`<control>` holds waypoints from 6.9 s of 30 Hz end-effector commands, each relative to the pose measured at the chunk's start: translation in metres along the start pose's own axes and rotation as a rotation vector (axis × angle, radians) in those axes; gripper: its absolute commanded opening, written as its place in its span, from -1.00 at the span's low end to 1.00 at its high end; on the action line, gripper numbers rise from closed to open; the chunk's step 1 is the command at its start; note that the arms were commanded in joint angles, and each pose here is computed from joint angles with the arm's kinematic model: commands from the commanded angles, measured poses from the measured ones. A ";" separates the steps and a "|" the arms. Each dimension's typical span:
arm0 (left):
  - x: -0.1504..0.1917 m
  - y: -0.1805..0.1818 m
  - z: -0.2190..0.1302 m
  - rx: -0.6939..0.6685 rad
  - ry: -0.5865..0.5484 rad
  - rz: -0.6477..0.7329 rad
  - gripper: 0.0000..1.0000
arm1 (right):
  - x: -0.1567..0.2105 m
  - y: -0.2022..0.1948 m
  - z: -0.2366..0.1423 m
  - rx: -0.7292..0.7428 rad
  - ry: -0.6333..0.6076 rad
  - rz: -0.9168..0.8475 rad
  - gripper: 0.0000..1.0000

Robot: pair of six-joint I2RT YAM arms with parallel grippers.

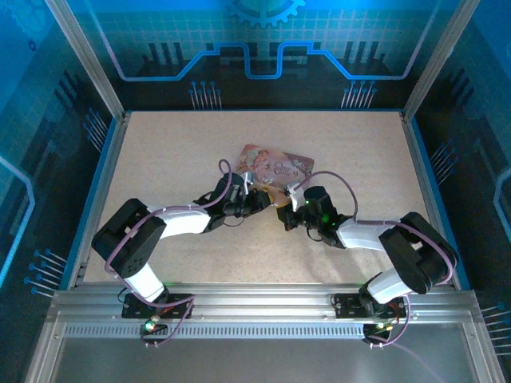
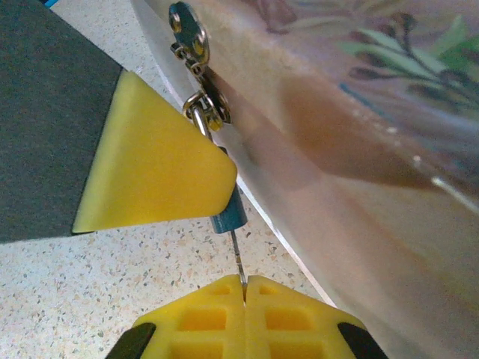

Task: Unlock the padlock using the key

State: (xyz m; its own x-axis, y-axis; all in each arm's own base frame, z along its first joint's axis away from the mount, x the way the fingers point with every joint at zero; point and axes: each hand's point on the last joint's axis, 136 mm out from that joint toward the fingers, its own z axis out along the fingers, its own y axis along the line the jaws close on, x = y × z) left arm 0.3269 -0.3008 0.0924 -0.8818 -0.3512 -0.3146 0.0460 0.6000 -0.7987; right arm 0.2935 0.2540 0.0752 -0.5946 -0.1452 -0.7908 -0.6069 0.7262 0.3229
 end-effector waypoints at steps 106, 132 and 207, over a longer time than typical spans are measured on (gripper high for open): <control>0.031 -0.003 -0.001 -0.026 0.139 0.032 -0.87 | -0.103 0.024 -0.039 -0.093 -0.202 -0.192 -1.00; 0.034 -0.008 0.005 -0.003 0.160 0.019 -0.88 | -0.144 0.053 -0.033 -0.218 -0.310 -0.200 -1.00; 0.047 0.004 0.022 -0.002 0.203 -0.040 -0.86 | -0.104 0.058 -0.013 -0.204 -0.257 -0.161 -1.00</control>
State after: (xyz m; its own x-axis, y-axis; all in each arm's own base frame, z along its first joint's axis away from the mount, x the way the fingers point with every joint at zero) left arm 0.3431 -0.3086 0.0992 -0.8770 -0.3780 -0.2966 0.0256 0.5796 -0.8145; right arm 0.3119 0.2465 0.0907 -0.6212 -0.1851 -0.7615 -0.5900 0.7500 0.2990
